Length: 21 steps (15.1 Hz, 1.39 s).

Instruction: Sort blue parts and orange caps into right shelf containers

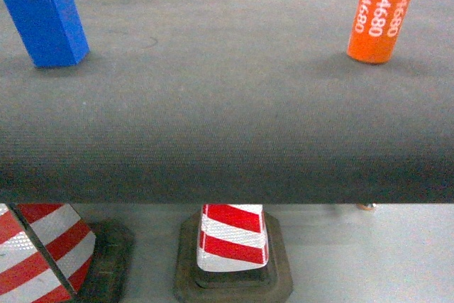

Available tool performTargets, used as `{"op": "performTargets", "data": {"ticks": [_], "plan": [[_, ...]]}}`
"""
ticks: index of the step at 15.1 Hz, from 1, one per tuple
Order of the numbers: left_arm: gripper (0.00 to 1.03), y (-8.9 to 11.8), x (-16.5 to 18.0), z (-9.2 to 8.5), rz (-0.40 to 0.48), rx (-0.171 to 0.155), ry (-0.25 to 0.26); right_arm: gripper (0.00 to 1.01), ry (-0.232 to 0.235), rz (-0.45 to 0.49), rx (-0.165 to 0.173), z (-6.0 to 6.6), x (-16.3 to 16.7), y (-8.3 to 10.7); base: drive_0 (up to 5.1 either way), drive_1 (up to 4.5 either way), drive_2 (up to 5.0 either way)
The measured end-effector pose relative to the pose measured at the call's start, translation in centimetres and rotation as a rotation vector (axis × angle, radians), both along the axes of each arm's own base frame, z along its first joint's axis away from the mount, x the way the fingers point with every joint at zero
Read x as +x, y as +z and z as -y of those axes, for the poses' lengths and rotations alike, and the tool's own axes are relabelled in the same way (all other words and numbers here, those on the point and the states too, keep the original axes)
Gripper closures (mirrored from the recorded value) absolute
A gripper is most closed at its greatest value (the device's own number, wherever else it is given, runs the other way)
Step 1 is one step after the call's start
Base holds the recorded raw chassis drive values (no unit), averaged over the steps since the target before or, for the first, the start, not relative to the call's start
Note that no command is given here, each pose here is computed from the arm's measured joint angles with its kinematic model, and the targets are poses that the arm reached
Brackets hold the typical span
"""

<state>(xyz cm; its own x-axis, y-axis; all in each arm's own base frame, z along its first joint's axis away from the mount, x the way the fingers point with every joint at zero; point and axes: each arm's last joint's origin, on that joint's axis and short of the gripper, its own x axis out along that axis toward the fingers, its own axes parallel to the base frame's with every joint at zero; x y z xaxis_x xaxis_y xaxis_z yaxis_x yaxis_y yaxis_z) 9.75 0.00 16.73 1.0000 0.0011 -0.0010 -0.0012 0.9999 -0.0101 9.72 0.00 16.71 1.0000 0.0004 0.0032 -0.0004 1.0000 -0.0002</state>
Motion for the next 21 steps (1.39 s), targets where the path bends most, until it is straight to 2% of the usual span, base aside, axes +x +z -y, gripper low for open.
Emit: {"op": "performTargets", "data": {"ticks": [21], "plan": [[0.05,0.02,0.0,0.0,0.001,0.003,-0.001,0.03,0.0,0.0,0.0,0.0,0.0,0.0,0.0,0.0,0.0]]}}
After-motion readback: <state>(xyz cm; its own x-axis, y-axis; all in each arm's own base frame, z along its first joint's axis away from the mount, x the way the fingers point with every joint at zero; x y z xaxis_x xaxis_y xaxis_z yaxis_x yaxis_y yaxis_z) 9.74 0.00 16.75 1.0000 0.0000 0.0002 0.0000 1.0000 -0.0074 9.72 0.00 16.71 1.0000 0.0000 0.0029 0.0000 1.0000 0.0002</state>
